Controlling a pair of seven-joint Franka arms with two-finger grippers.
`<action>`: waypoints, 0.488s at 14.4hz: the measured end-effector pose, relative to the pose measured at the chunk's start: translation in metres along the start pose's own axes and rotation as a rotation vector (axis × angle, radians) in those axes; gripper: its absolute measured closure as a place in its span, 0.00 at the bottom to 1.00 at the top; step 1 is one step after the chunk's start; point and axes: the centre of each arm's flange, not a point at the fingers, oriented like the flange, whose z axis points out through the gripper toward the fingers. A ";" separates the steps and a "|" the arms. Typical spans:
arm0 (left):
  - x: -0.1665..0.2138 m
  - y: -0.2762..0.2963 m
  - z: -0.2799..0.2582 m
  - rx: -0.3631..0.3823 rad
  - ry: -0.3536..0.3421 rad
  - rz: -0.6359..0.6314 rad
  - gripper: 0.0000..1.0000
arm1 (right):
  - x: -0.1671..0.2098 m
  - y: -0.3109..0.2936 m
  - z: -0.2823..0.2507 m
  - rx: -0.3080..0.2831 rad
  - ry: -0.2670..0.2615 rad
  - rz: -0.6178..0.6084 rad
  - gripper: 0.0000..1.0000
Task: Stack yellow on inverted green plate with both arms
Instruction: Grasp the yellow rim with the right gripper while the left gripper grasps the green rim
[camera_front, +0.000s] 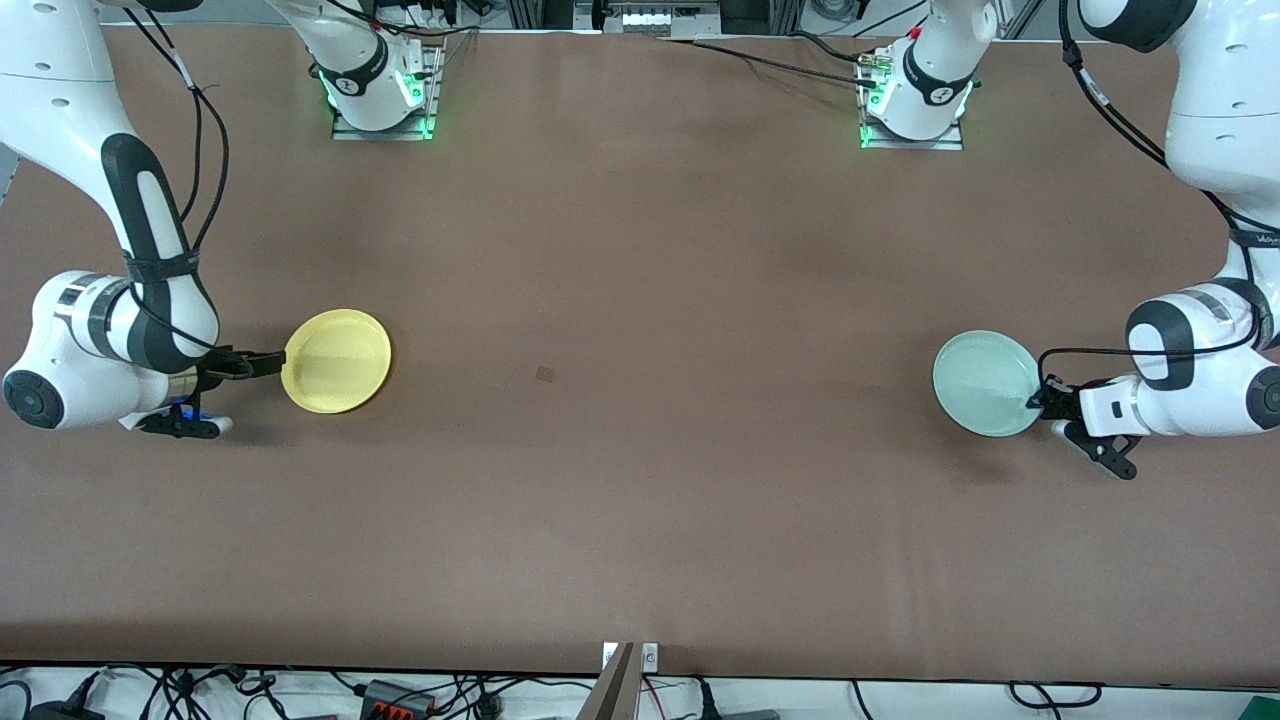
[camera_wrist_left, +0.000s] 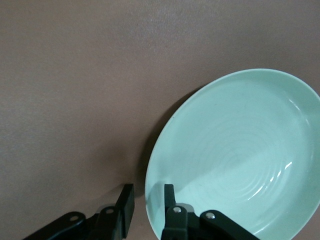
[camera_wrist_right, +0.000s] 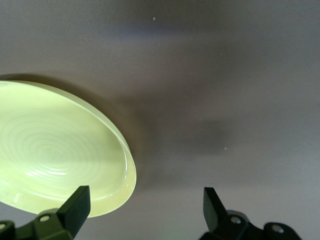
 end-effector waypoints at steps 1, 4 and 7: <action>0.000 0.000 0.003 0.000 -0.001 0.000 0.75 | 0.001 -0.001 0.004 0.001 -0.006 -0.002 0.00; 0.001 0.001 -0.002 0.004 0.009 0.011 0.97 | 0.005 -0.003 0.016 0.009 -0.023 -0.002 0.00; 0.004 0.002 -0.011 0.017 0.022 0.020 0.97 | 0.010 -0.007 0.027 0.052 -0.020 0.010 0.03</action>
